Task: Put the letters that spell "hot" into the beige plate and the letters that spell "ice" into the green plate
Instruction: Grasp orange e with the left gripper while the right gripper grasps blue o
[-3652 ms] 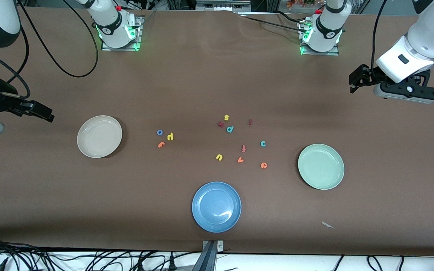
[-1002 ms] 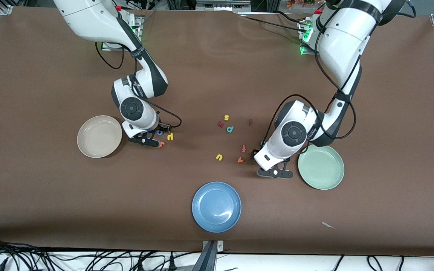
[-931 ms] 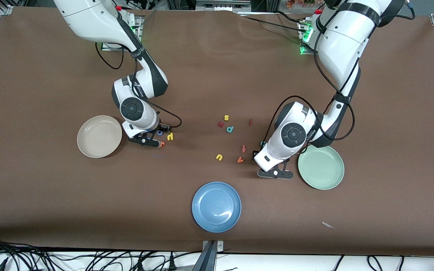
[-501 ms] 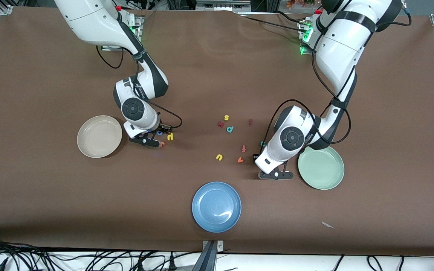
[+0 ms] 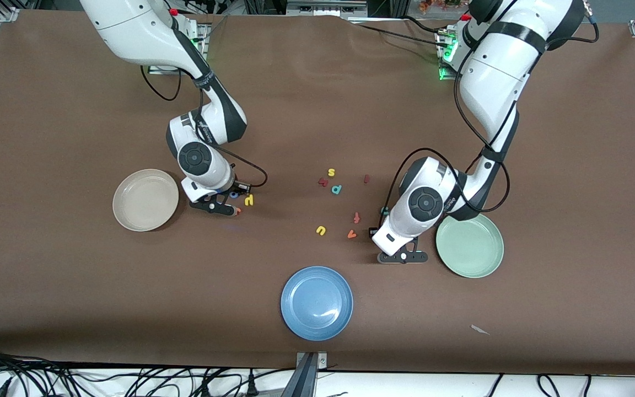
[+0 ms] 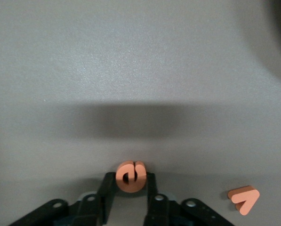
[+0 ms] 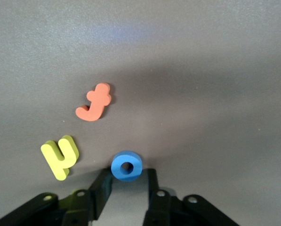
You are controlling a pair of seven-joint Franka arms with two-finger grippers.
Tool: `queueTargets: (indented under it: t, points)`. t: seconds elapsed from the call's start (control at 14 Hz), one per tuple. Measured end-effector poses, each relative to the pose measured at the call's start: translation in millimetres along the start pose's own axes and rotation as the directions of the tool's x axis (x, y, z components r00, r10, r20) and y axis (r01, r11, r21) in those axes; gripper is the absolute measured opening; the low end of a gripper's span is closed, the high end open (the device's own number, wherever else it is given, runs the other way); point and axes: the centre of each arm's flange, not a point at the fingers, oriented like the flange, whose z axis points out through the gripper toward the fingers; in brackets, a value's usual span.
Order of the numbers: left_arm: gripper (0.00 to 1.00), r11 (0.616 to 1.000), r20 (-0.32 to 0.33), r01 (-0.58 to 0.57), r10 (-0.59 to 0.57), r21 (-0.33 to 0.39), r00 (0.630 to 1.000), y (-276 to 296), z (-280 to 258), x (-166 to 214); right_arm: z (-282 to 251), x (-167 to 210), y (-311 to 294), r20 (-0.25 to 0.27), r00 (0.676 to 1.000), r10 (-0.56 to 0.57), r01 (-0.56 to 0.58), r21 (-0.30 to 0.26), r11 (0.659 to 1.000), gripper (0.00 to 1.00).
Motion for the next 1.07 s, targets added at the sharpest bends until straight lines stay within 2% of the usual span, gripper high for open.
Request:
queueTargets:
  t: [0.07,0.14,0.21,0.29,0.43,0.64,0.93,1.07]
  points:
    - [0.32,1.000,0.000,0.001,-0.001,0.000,1.000,0,0,0,-1,0,0,0.000,1.000,0.000,0.000,0.000,1.000,0.30]
    - [0.28,1.000,-0.001,0.002,-0.002,0.000,1.000,0,0,0,-1,0,0,-0.001,1.000,0.000,0.000,0.001,1.000,0.30]
    - [0.28,1.000,-0.001,0.003,-0.003,-0.001,1.000,0,0,0,-1,0,0,0.000,1.000,0.000,0.000,0.000,1.000,0.23]
    - [0.28,1.000,-0.002,0.003,-0.003,-0.001,1.000,0,-1,1,-1,0,0,0.000,1.000,0.000,0.000,0.000,1.000,0.22]
    - [0.28,1.000,-0.010,0.004,-0.004,-0.005,1.000,1,-4,3,-1,0,0,0.000,1.000,-0.001,0.001,0.000,1.000,0.14]
    - [0.28,1.000,-0.041,0.016,-0.017,-0.014,0.999,-4,-31,16,-1,0,0,0.001,1.000,-0.001,0.001,0.000,1.000,0.14]
    - [0.28,0.997,0.044,0.049,-0.052,0.056,0.998,-44,-97,22,-1,0,0,0.001,1.000,-0.004,0.004,-0.002,1.000,0.19]
    - [0.28,0.995,0.064,0.044,-0.050,0.092,0.997,-67,-110,19,-1,0,0,0.000,1.000,-0.031,0.031,-0.002,1.000,0.19]
